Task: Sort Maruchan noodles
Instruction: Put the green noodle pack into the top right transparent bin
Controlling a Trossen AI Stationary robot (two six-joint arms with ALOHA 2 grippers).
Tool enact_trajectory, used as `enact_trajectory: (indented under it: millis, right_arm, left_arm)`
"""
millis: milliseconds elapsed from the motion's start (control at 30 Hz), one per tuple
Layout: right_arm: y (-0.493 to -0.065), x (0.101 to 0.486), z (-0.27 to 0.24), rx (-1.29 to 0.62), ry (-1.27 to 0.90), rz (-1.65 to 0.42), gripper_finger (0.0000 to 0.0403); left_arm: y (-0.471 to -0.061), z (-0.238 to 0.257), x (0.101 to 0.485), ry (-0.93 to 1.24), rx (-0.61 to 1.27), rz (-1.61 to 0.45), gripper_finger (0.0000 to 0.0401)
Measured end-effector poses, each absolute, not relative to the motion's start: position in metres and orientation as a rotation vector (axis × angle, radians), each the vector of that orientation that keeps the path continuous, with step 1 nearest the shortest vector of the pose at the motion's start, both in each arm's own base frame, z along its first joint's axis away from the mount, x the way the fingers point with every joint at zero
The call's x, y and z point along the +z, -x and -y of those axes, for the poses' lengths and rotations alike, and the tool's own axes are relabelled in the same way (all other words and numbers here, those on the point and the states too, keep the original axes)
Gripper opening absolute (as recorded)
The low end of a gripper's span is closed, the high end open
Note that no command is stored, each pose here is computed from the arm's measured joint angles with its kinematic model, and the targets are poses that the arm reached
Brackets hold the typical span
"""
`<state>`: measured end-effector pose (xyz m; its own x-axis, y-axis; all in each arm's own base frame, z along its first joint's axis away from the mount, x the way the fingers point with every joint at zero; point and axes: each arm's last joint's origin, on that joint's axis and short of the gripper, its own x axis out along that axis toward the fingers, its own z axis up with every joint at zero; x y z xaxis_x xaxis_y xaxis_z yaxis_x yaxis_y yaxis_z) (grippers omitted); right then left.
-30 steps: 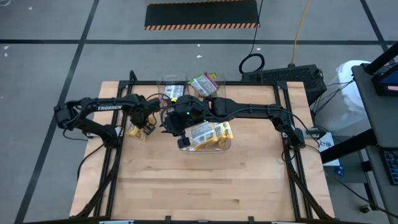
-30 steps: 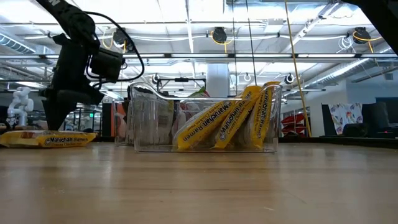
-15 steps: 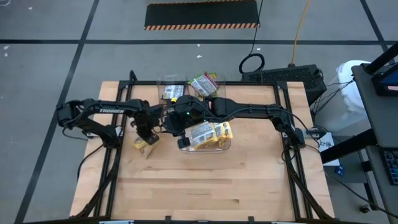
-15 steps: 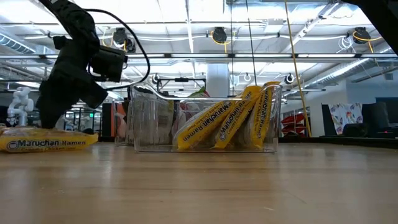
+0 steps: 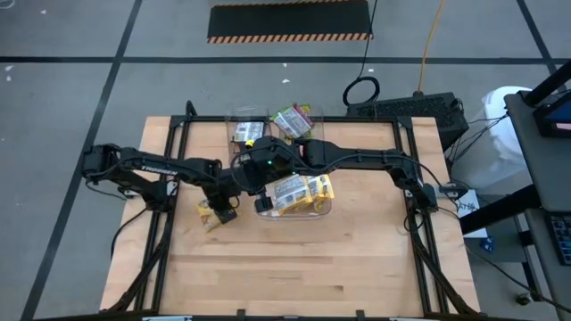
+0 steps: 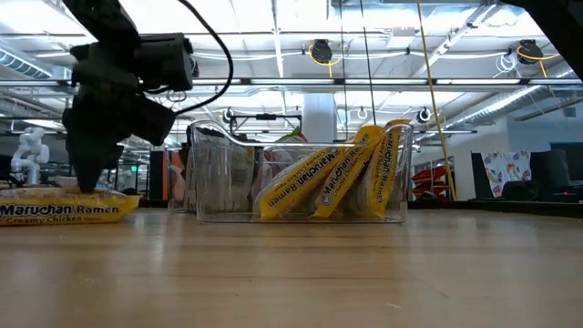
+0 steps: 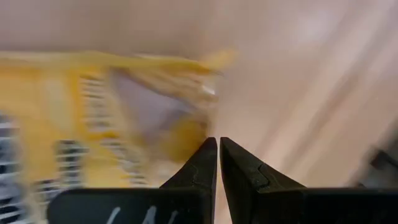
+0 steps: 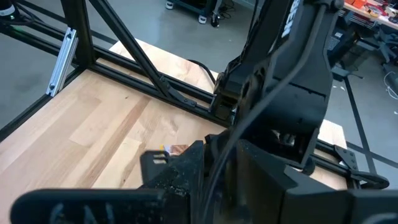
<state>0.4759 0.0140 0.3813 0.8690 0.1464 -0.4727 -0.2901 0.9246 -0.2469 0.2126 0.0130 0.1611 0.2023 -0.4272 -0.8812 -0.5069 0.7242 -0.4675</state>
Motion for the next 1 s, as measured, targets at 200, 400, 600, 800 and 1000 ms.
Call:
enact_trajectory:
  millis: [200,400,600,800,1000]
  right_arm:
    - [-0.476,0.381,-0.014,0.227,0.275,-0.469,0.0093]
    - [-0.478,0.385,-0.018,0.220,0.248,-0.423,0.0093]
    - [-0.480,0.388,-0.025,0.182,0.212,-0.388,0.0093]
    - [-0.495,0.378,-0.036,0.206,0.193,-0.324,0.0093]
    - [-0.520,0.342,-0.041,0.229,0.129,-0.340,0.0093]
  left_arm:
    - [-0.199,-0.016,0.176,0.735,0.282,-1.376,0.0026]
    - [-0.167,-0.014,0.211,0.746,0.345,-1.252,0.0026]
    - [-0.126,-0.011,0.243,0.788,0.386,-1.024,0.0026]
    - [-0.097,-0.007,0.260,0.795,0.322,-0.853,0.0026]
    - [-0.075,-0.005,0.269,0.768,0.262,-0.737,0.0026]
